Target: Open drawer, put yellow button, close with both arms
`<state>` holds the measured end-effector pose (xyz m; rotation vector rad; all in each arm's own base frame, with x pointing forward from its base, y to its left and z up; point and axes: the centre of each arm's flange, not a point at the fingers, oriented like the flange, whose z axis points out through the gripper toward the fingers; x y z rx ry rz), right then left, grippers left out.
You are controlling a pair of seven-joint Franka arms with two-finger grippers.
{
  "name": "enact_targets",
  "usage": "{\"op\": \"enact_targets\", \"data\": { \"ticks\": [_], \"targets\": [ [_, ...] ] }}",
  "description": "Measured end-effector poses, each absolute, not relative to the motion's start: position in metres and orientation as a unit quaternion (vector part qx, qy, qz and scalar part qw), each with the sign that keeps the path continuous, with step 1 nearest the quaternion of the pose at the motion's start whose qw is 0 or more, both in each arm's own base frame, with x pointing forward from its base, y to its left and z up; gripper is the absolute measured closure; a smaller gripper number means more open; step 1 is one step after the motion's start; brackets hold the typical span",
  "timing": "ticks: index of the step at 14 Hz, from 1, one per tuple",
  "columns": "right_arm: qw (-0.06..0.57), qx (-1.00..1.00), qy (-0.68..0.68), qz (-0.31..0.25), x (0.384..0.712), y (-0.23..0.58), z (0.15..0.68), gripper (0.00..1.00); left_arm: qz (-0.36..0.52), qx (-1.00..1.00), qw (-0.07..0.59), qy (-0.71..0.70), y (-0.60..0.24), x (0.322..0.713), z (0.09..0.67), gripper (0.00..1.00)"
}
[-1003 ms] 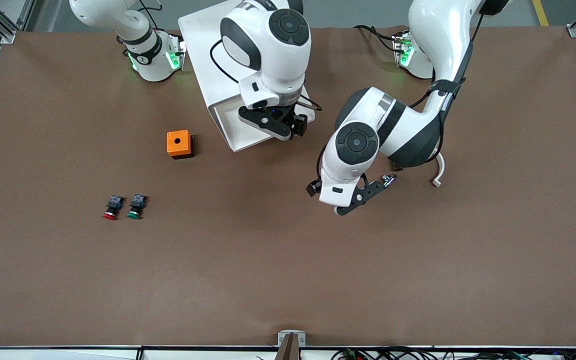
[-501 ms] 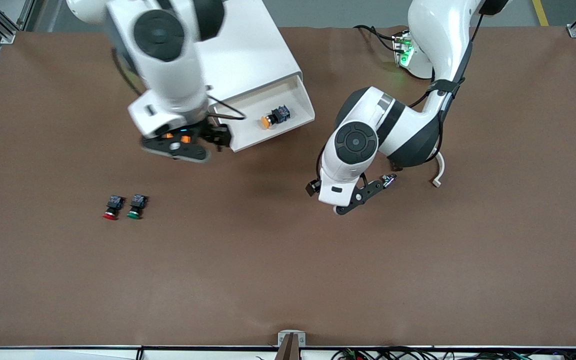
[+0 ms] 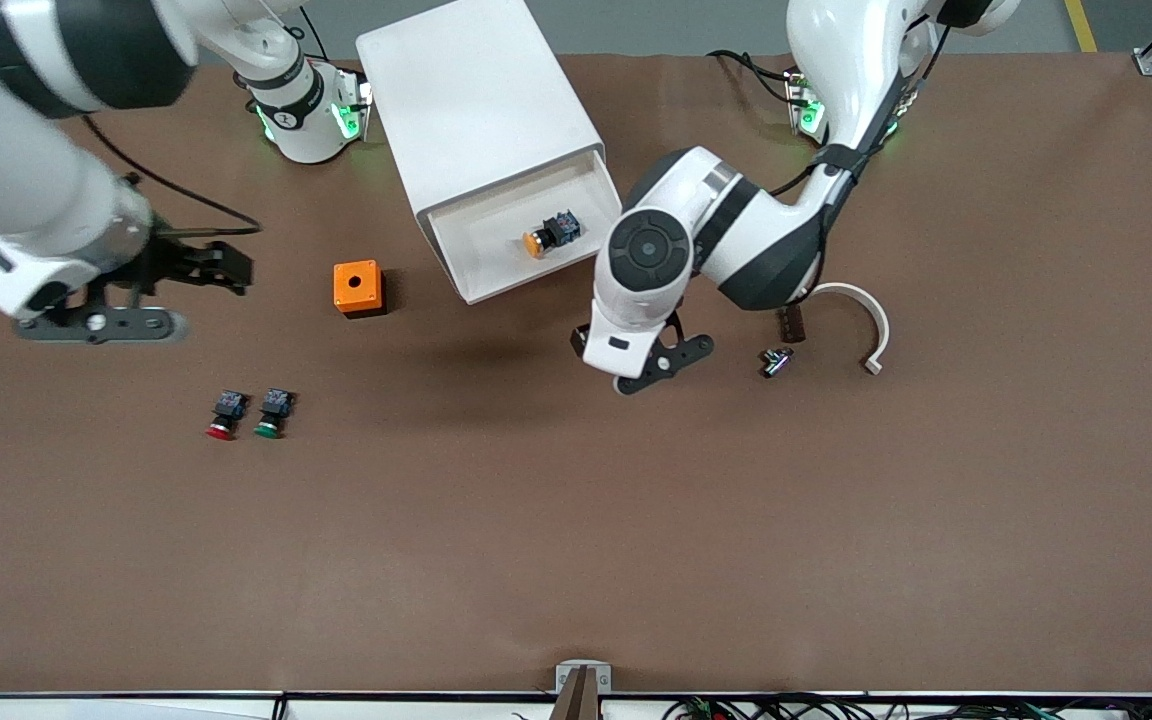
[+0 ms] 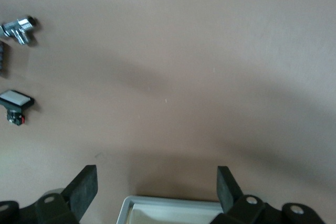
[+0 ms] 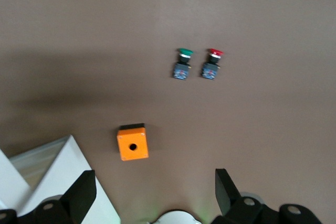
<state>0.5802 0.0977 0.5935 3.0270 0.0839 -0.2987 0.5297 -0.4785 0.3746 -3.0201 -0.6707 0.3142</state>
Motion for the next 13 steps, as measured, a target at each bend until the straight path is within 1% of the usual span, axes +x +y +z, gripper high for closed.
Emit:
{"op": "enact_targets", "data": {
  "ticks": [3,6,8,13],
  "targets": [
    [0.036,0.993,0.048,-0.104,0.584,0.033,0.598,0.00,0.104,-0.975,0.022,-0.195,-0.500,0.507,0.370,0.00],
    [0.029,0.993,0.033,-0.107,0.585,-0.013,0.598,0.00,0.105,-0.979,0.025,-0.174,-0.520,0.486,0.369,0.00],
    [0.027,0.994,0.020,-0.108,0.584,-0.032,0.598,0.00,0.108,-0.980,0.025,-0.163,-0.532,0.472,0.368,0.00],
    [0.024,0.993,0.007,-0.117,0.582,-0.052,0.594,0.00,0.164,-0.973,-0.003,-0.159,-0.559,0.439,0.367,0.00]
  ]
}}
